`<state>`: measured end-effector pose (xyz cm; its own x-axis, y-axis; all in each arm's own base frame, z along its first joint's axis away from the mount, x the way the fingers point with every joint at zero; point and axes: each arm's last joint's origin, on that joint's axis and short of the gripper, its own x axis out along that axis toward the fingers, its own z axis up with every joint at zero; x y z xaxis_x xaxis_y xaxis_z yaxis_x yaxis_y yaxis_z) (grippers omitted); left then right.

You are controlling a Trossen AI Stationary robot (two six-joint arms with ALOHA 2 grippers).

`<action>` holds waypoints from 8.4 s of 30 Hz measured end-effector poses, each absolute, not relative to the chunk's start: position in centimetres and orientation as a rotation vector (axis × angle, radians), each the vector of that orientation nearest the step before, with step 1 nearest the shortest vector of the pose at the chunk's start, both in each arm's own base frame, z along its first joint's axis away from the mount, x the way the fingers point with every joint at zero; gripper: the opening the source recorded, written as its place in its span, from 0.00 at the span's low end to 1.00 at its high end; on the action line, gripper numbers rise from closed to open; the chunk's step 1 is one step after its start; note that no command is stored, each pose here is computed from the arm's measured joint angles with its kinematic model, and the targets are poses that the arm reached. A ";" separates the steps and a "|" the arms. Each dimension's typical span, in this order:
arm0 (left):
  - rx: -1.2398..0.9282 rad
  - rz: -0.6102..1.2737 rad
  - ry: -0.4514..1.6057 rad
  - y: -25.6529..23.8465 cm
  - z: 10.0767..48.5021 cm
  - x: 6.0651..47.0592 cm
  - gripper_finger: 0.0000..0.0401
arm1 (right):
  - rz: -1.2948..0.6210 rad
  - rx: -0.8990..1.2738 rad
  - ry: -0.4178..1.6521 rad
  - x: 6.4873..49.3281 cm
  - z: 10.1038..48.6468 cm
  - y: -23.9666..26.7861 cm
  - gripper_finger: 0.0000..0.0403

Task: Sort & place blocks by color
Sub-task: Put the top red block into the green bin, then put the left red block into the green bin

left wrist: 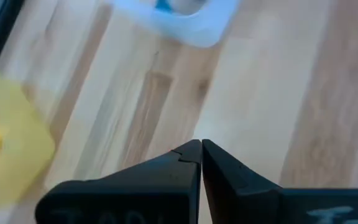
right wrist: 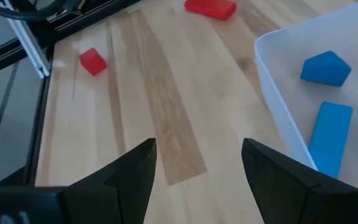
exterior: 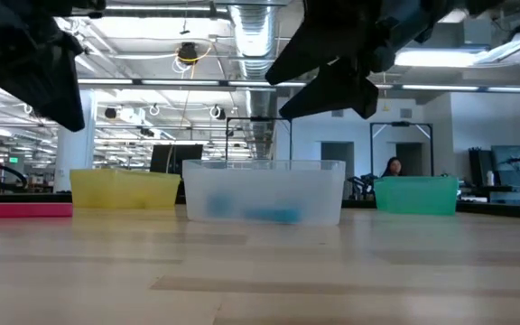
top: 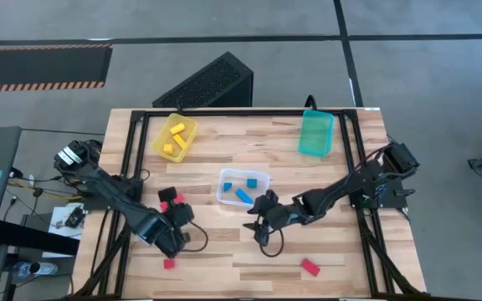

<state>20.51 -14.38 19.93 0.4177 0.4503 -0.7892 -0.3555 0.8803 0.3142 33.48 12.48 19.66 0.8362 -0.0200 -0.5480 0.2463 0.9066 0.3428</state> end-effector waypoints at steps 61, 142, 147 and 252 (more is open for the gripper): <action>0.481 0.475 0.629 -17.8 19.2 22.6 0.20 | -0.079 0.506 0.458 34.3 20.2 13.1 0.64; -0.334 0.412 1.138 -22.0 21.1 20.5 0.50 | -1.104 0.300 0.706 18.1 19.9 -6.6 0.68; -0.396 0.356 1.135 -24.0 21.1 18.8 0.50 | -0.898 0.323 0.562 19.1 19.6 -2.4 0.68; 0.407 0.464 0.715 -18.8 17.7 32.0 0.56 | -0.192 0.252 0.392 29.8 23.5 6.2 0.30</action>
<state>32.04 -18.78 17.71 0.6628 0.5332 -0.5257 -0.2629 0.8231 0.5033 29.82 6.17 23.52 0.9068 -0.1358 -0.3992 0.2323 0.9510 0.2042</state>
